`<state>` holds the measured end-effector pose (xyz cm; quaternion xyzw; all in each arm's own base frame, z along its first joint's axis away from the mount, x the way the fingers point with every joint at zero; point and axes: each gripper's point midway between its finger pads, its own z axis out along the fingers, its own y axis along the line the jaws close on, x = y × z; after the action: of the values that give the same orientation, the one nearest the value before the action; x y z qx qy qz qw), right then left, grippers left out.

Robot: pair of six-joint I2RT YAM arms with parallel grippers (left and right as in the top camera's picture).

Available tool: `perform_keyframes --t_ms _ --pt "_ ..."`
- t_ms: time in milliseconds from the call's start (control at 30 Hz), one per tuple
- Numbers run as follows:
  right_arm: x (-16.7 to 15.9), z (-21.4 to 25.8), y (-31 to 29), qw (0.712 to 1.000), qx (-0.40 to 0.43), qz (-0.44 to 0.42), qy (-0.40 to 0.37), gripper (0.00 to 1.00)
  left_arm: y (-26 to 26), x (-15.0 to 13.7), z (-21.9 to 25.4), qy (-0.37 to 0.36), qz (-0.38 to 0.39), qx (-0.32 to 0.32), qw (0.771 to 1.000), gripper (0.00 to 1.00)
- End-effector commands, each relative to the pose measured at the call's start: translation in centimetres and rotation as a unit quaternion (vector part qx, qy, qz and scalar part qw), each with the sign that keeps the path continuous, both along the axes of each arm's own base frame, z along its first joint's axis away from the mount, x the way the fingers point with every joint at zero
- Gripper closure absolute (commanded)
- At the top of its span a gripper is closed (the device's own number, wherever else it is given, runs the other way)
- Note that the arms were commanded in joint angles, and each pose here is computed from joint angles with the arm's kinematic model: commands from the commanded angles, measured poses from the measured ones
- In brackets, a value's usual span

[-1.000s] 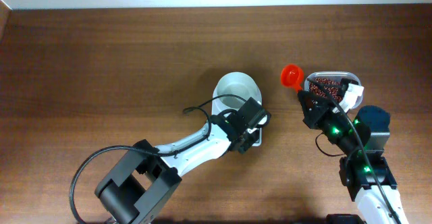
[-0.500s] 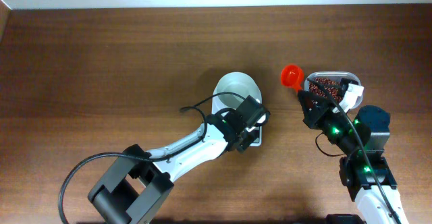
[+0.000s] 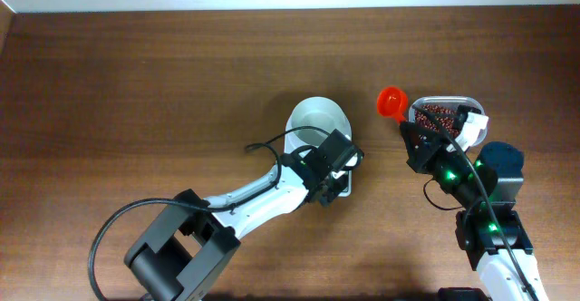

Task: Scoop and weigh 50g on scale

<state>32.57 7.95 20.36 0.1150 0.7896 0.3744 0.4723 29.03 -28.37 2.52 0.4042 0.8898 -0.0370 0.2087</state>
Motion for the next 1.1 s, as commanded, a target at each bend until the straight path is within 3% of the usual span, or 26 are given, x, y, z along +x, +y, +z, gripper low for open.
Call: perform_keyframes --t_ms 0,1067 --pt "0.3 0.8 -0.2 1.0 -0.004 0.0 -0.012 0.96 0.4 0.4 -0.4 -0.005 0.002 0.01 1.0 1.0" --pt "0.3 0.8 -0.2 1.0 -0.004 0.0 -0.011 0.96 1.3 0.3 -2.1 0.014 0.024 0.026 0.999 1.0"
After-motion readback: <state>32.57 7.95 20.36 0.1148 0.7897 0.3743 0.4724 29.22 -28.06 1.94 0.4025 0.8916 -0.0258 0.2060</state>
